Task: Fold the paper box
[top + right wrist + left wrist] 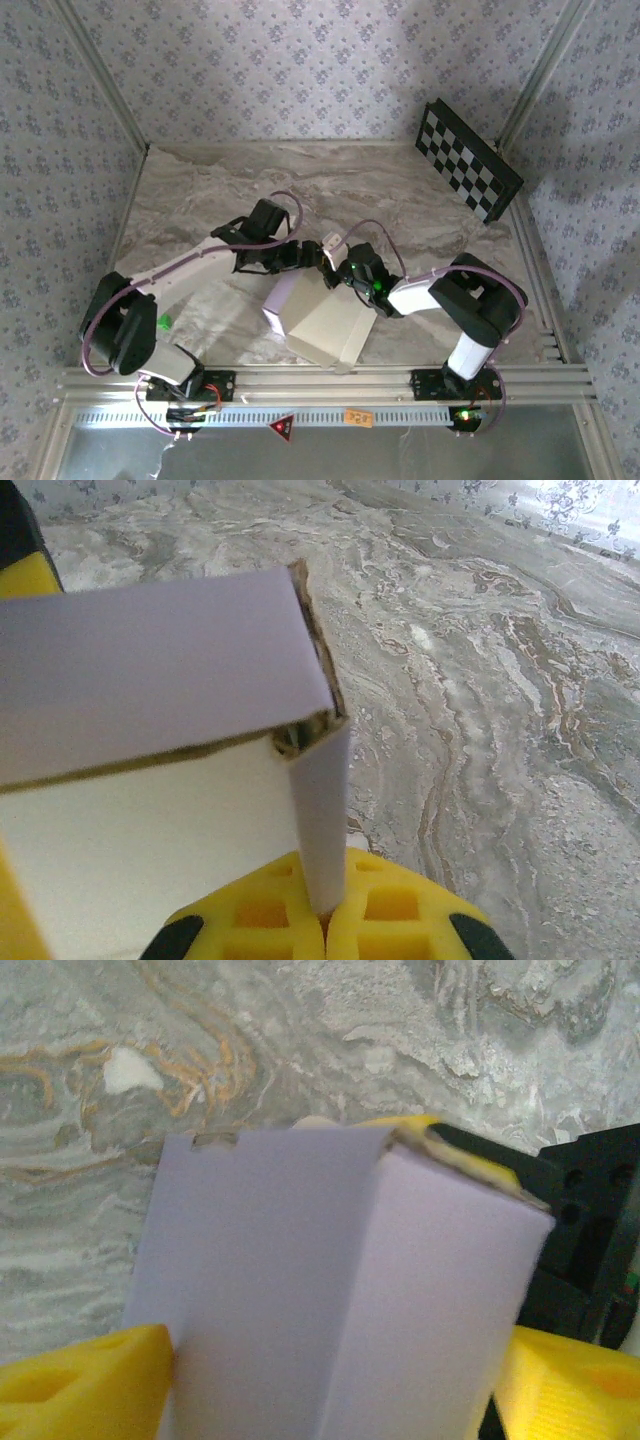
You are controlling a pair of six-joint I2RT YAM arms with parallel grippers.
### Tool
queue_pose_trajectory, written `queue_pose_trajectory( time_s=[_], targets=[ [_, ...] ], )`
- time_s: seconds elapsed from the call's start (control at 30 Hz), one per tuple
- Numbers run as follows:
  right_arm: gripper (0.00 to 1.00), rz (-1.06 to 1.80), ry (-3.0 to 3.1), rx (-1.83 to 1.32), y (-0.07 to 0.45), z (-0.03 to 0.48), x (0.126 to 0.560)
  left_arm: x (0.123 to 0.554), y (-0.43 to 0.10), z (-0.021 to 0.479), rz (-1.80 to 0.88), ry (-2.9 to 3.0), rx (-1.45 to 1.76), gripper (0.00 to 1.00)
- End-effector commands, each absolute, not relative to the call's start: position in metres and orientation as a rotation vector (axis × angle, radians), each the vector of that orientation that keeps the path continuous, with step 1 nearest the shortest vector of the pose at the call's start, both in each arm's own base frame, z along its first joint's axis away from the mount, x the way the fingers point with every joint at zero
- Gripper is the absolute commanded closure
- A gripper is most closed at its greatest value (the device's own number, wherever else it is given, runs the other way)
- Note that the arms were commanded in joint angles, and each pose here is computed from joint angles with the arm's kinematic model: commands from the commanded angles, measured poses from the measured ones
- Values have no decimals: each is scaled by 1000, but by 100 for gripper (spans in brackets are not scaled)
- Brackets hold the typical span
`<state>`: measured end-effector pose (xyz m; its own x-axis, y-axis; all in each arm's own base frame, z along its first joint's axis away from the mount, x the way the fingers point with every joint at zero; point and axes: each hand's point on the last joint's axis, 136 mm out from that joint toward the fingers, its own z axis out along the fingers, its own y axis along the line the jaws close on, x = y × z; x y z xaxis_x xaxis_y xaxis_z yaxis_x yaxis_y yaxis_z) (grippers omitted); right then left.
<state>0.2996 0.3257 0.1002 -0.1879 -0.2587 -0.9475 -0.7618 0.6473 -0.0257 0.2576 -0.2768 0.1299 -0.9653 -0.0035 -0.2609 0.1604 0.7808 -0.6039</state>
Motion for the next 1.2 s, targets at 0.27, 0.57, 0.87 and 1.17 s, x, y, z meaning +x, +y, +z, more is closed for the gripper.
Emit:
queue_pose_trajectory(
  time_s=[0.27, 0.57, 0.87, 1.17],
  targets=[
    [100, 625, 1751, -1004, 328, 84, 280, 281, -243, 264, -1088, 2336, 102, 8],
    [100, 651, 1718, -1019, 326, 92, 284, 288, -166, 195, -825, 2498, -173, 26],
    [100, 651, 1724, -965, 325, 99, 304, 286, -203, 115, -1048, 2701, -139, 67],
    [100, 650, 1741, -943, 333, 92, 319, 287, -246, 105, -1170, 2731, 47, 79]
  ],
)
